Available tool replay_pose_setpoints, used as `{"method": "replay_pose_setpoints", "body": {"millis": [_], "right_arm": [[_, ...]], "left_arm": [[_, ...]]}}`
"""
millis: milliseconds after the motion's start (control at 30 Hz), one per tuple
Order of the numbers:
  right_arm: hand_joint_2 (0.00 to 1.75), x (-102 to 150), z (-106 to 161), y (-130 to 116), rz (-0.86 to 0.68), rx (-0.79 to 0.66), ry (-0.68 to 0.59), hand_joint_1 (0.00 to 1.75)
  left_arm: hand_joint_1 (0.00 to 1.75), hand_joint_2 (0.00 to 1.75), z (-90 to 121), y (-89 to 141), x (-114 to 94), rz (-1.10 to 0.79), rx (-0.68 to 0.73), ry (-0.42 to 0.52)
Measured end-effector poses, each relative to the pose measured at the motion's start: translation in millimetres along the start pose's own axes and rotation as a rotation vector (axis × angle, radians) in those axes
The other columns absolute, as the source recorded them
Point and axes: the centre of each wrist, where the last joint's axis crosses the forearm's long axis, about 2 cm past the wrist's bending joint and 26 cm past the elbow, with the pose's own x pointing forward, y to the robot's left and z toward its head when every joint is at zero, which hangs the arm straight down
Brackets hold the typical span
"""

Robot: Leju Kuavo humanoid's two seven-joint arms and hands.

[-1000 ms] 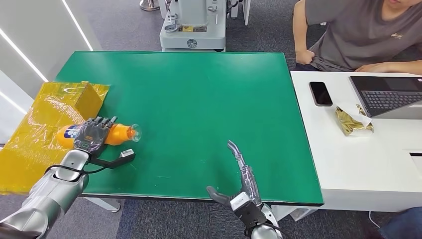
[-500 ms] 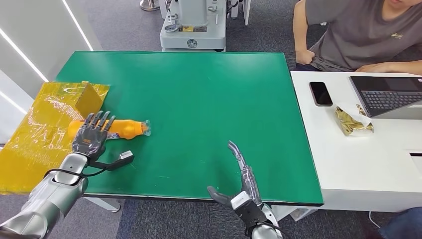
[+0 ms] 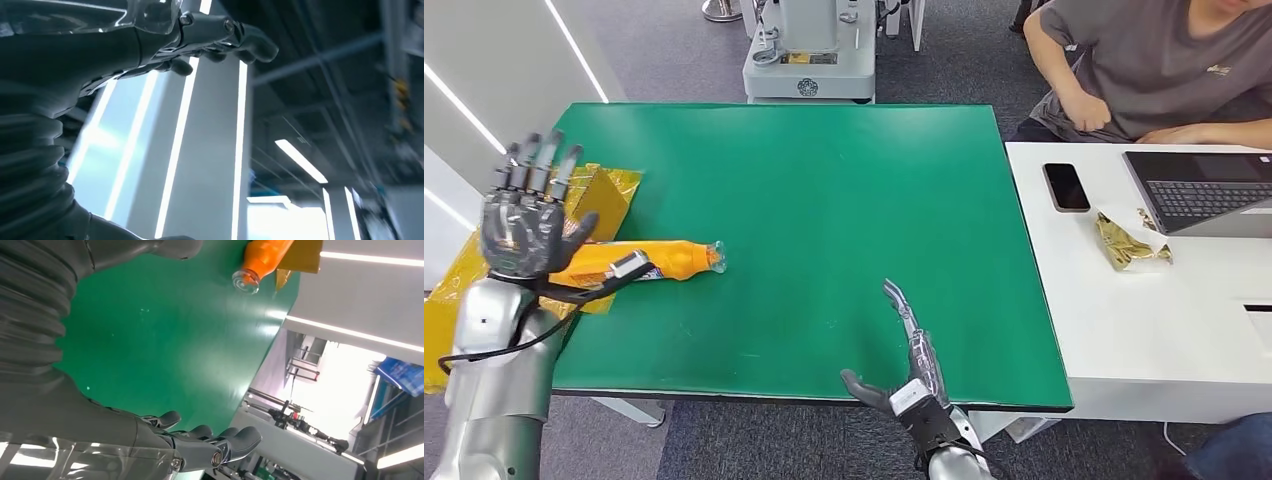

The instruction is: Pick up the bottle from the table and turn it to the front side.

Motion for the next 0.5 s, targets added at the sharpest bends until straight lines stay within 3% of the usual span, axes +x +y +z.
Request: {"method": "replay_pose_setpoints", "body": {"millis": [233,500], "right_arm": [[1.75,-5,-1,1,-0.018,-0.023,-0.006,0.00],[1.75,-7,-2,7,-0.009,-0.036,-0.023,0.00]], "left_arm": [[0.00,1.75,-15,18,-1,0.105,0.245,0.238],[0.00,1.75,-28,-1,42,0.494,0.407,0.442]]}}
